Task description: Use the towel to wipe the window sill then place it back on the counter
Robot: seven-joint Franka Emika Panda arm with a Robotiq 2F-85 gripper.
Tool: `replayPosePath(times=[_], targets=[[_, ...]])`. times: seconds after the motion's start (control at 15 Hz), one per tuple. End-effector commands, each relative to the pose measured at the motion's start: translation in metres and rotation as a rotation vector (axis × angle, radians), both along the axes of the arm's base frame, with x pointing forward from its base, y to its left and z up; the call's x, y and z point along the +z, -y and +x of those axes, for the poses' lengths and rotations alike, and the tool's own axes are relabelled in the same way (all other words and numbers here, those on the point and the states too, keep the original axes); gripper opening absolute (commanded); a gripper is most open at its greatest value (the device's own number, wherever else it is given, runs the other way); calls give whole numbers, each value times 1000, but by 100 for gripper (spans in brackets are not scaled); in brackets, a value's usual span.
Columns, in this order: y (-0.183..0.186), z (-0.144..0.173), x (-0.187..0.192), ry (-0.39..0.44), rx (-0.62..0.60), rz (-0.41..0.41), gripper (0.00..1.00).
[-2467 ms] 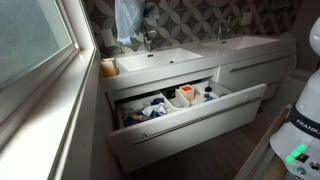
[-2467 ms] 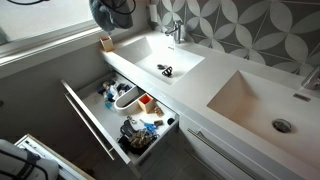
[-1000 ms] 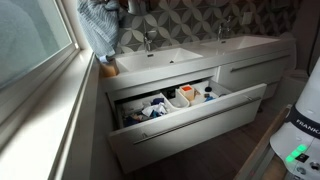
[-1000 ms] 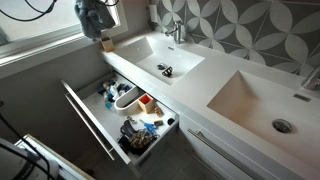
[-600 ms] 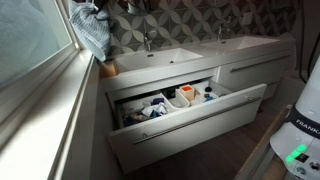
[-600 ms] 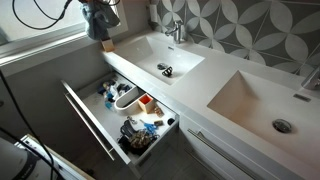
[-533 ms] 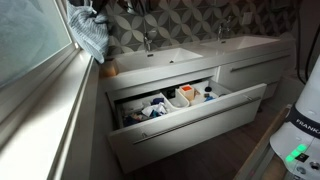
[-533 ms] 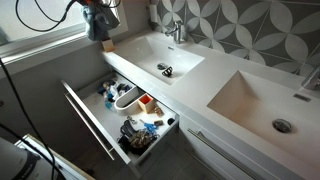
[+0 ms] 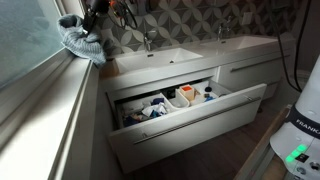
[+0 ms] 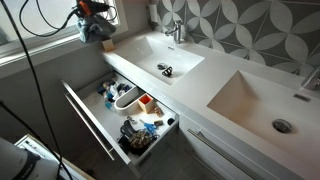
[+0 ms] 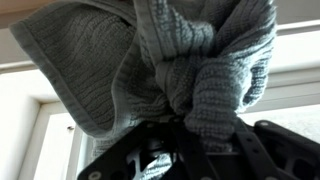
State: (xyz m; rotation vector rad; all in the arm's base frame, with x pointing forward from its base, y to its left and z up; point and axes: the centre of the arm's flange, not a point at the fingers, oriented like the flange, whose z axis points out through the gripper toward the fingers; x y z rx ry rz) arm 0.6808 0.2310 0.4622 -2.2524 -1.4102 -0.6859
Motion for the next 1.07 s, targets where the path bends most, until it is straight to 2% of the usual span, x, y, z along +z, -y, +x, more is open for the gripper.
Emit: replayPosePath(times=[0.0,0.07,0.2,0.4,0.47,0.67,1.0], targets=[[-14,8,0,-132,140,35,7],[-8,-4,-6,-83,73,7,29],[-10,-5,-4,-115,110,14,29],[-9,-3,-4,-118,115,18,29],[-9,-3,-4,-118,115,18,7],[-41,-4,-14,-149,227,-10,7],[-97,-27,-42,-261,456,-40,7]])
